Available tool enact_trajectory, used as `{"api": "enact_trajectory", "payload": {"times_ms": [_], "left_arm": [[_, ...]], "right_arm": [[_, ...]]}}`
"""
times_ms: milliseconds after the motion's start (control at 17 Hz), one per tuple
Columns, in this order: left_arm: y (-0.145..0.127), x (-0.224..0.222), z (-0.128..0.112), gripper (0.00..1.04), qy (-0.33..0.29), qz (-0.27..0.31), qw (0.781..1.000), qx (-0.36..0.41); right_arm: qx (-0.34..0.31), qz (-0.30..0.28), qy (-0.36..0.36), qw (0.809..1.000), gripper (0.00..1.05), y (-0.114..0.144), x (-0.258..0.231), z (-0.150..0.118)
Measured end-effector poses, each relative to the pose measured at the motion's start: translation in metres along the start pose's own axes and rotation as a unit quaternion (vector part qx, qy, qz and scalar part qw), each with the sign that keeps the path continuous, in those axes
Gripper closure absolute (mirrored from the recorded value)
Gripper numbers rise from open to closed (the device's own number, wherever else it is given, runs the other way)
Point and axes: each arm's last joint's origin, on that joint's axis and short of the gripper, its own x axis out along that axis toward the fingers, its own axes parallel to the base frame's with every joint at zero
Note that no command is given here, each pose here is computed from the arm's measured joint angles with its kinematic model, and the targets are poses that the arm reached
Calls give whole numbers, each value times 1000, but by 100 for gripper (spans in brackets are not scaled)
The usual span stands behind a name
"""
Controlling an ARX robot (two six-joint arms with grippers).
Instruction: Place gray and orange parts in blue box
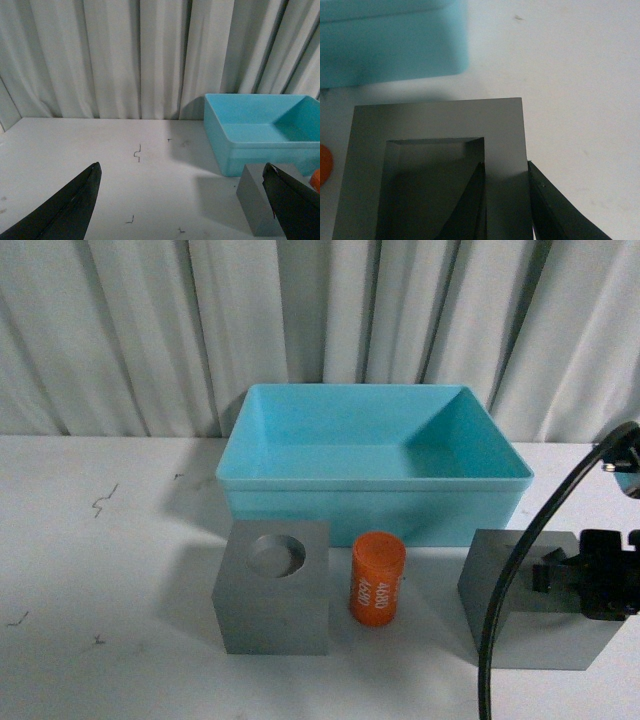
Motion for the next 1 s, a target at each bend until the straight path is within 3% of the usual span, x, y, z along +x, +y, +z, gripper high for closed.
{"api": "enact_trajectory", "payload": {"times_ms": [118,236,354,472,590,1002], "left_arm": [[0,0,0,7,0,0,1000,0],[0,0,0,7,0,0,1000,0],[0,0,0,7,0,0,1000,0],[0,0,0,7,0,0,1000,0],[0,0,0,7,0,0,1000,0],[0,0,0,7,0,0,1000,0]], "right_arm": [[14,-16,4,1000,86,-14,-15,0],[27,-9,-32,999,86,-25,-44,21],[27,15,-140,990,86,-28,-91,74],[14,35,-255,966,86,-23,-121,135],[1,57,-273,960,86,-6,-105,163],[-21,67,-203,977,86,50,-4,182]]}}
